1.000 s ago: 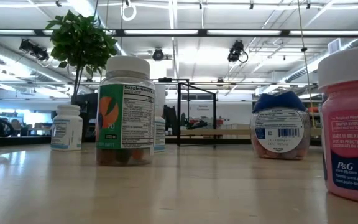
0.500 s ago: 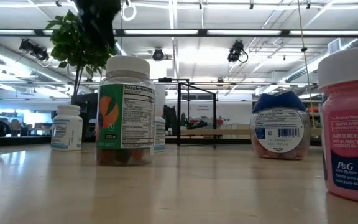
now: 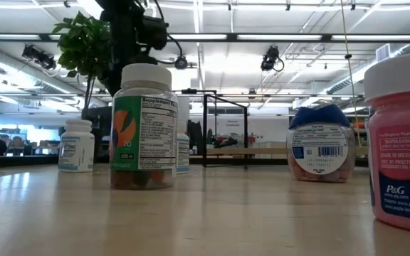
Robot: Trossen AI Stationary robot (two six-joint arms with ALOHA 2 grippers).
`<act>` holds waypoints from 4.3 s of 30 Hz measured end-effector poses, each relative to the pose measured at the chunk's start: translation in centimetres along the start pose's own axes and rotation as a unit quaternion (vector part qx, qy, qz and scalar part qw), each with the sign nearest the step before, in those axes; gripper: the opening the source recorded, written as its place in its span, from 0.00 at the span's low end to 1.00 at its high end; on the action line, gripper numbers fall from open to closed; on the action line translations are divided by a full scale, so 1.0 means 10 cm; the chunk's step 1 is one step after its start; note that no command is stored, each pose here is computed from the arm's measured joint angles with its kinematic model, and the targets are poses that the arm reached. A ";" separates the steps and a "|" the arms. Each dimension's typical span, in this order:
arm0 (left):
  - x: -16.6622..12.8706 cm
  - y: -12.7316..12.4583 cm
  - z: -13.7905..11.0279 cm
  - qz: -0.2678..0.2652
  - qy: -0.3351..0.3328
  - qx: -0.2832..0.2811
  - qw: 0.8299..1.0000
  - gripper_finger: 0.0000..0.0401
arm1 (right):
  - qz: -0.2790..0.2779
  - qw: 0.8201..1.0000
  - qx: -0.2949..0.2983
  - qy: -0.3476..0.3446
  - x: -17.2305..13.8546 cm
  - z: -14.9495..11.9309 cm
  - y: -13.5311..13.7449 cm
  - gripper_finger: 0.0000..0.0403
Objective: Pick and place medicine bottles onto shelf by color
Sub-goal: Put the yellow medicine bottle on the shelf
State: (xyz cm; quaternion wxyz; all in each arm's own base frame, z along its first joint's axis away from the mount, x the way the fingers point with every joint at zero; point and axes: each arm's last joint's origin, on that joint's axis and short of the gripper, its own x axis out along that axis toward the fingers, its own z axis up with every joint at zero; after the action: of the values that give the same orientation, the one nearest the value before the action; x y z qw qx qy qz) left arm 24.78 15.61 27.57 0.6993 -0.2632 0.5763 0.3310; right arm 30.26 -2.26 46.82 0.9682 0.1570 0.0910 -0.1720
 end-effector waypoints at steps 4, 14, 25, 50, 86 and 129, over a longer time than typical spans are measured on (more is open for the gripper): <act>0.06 -0.10 0.00 0.008 0.004 -0.002 1.000 0.86 | -0.052 0.997 0.005 0.051 0.04 -0.06 -0.21 0.03; 0.17 -0.14 0.06 0.037 -0.004 -0.003 0.999 0.86 | -0.101 0.991 0.001 0.092 0.05 -0.09 -0.47 0.03; 0.22 -0.17 0.05 0.041 0.010 0.002 0.999 0.84 | -0.103 0.990 -0.010 0.096 0.05 -0.09 -0.48 0.03; -0.11 -0.37 0.01 -0.019 0.027 0.087 0.996 0.54 | -0.106 0.991 0.022 0.079 -0.44 0.05 -0.54 0.03; -0.32 -1.41 1.05 -0.043 -0.108 0.288 0.950 0.57 | -0.114 0.992 -0.001 0.050 -1.09 0.17 -0.68 0.03; -0.03 -1.46 1.32 -0.014 -0.162 0.437 0.885 0.65 | -0.112 0.991 0.014 0.070 -1.10 0.13 -0.68 0.03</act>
State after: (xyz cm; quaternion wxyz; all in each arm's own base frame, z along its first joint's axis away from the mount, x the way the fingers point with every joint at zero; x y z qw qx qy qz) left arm 44.29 16.03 30.23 0.8318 0.1181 0.5374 0.0736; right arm 17.80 -5.38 48.69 0.9318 0.1713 0.1729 -0.2692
